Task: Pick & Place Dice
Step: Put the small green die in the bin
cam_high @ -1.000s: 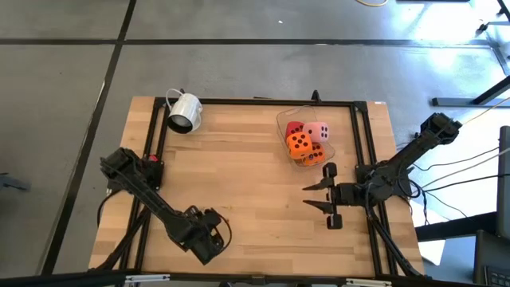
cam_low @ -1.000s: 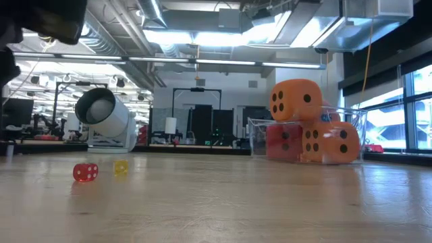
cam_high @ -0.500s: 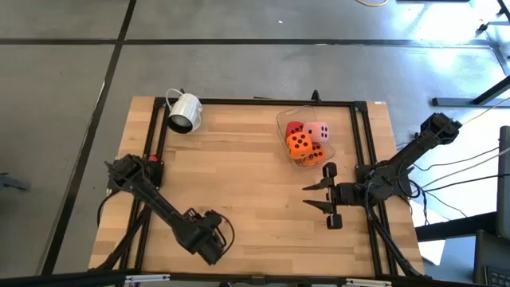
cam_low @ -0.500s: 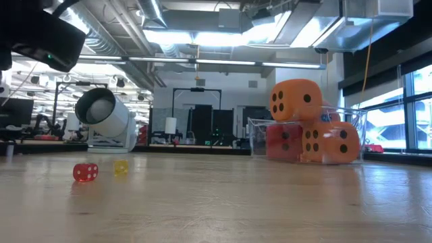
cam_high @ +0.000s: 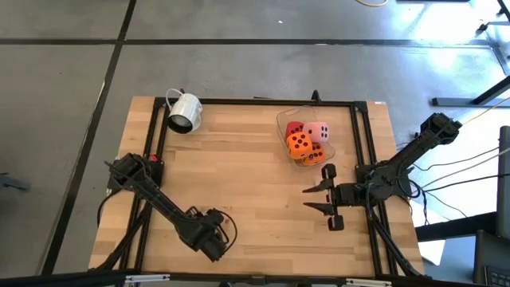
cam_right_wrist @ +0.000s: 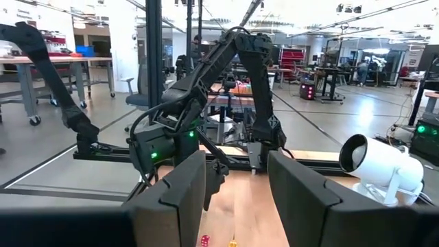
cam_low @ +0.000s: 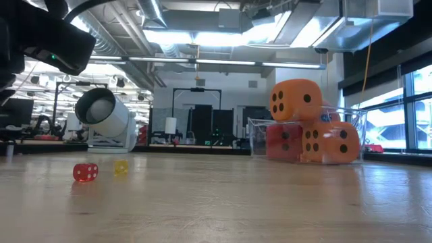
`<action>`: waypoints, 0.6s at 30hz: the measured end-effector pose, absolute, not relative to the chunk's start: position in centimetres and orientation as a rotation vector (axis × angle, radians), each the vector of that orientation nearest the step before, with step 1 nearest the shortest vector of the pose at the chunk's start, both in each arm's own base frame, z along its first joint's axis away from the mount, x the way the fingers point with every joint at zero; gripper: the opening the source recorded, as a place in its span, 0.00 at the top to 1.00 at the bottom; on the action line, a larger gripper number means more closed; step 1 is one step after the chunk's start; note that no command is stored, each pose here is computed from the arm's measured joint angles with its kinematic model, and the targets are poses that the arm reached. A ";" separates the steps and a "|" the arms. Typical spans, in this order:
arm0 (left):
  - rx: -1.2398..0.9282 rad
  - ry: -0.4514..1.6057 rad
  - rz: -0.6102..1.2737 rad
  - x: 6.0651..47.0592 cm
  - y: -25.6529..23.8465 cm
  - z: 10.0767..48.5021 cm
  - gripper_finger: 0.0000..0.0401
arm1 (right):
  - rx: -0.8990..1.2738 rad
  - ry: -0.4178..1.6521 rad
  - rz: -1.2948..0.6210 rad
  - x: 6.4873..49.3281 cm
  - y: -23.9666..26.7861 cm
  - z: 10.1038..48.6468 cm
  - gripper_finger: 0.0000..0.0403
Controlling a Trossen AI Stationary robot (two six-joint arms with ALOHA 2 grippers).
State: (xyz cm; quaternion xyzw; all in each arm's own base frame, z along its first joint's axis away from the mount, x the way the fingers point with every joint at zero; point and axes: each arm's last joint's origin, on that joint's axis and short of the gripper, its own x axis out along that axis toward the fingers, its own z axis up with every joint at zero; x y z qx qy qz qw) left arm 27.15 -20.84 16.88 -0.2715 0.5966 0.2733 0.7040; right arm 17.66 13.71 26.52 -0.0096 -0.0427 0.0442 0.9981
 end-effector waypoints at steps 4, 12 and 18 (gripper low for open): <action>-0.604 1.327 0.606 27.2 -20.8 16.9 0.27 | -0.019 -0.086 0.092 17.7 13.7 26.5 0.60; -0.620 1.353 0.593 27.4 -20.6 16.9 0.27 | -0.019 -0.086 0.095 17.7 13.7 26.5 0.60; -0.620 1.359 0.544 28.1 -20.1 16.8 0.27 | -0.019 -0.086 0.095 17.7 13.7 26.5 0.60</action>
